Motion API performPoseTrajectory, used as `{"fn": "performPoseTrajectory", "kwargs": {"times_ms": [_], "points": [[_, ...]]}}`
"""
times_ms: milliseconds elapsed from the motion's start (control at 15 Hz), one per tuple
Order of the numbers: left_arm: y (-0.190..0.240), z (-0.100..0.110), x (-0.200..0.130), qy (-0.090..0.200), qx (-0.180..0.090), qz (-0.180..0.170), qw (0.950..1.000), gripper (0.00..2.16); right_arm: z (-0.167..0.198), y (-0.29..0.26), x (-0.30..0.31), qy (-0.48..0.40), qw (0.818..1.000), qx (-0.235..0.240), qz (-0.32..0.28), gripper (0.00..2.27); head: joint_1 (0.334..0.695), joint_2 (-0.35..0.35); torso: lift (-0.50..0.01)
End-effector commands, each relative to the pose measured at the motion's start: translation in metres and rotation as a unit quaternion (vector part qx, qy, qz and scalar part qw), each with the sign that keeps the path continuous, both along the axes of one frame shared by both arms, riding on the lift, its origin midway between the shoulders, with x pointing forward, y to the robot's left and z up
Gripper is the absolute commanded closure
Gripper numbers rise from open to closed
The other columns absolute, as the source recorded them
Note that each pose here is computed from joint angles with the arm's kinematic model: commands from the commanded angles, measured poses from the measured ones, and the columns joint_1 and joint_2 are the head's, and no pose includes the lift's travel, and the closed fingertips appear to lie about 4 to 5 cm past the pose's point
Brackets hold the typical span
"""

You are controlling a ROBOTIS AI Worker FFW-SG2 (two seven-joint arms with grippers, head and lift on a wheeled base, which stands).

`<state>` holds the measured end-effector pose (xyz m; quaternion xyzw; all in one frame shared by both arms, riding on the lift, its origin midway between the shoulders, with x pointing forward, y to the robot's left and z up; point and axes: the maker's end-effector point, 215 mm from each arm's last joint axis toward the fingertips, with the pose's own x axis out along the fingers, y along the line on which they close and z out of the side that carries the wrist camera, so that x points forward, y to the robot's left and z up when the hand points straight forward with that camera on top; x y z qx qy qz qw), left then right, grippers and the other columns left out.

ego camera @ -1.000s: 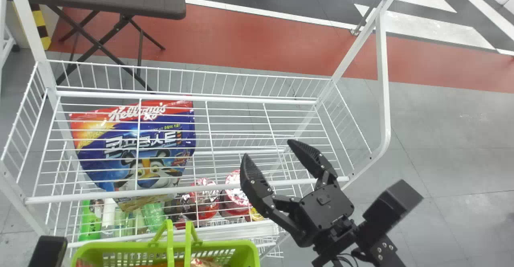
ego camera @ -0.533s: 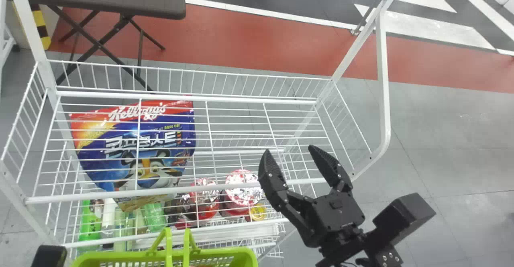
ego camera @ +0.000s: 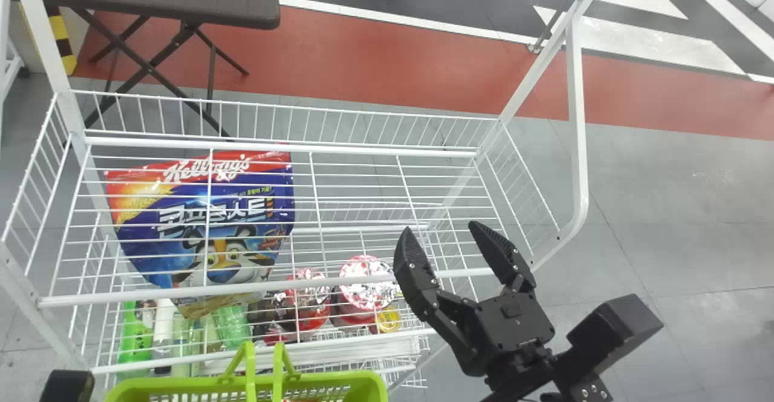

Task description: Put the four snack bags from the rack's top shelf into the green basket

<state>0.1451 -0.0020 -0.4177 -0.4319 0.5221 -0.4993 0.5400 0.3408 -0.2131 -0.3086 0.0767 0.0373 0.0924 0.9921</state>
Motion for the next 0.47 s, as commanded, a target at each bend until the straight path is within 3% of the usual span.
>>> {"fn": "performPoseTrajectory", "kwargs": {"times_ms": [0, 400], "points": [[0.0011, -0.0009, 0.0003, 0.001, 0.002, 0.001, 1.0, 2.15, -0.0014, 0.0, 0.0006, 0.001, 1.0, 0.0, 0.001, 0.06, 0.695, -0.35, 0.0], [-0.0005, -0.0013, 0.0019, -0.003, 0.006, 0.001, 1.0, 2.15, -0.0063, -0.0012, 0.003, 0.003, 1.0, 0.0, 0.0, 0.07, 0.695, -0.35, 0.0]]}}
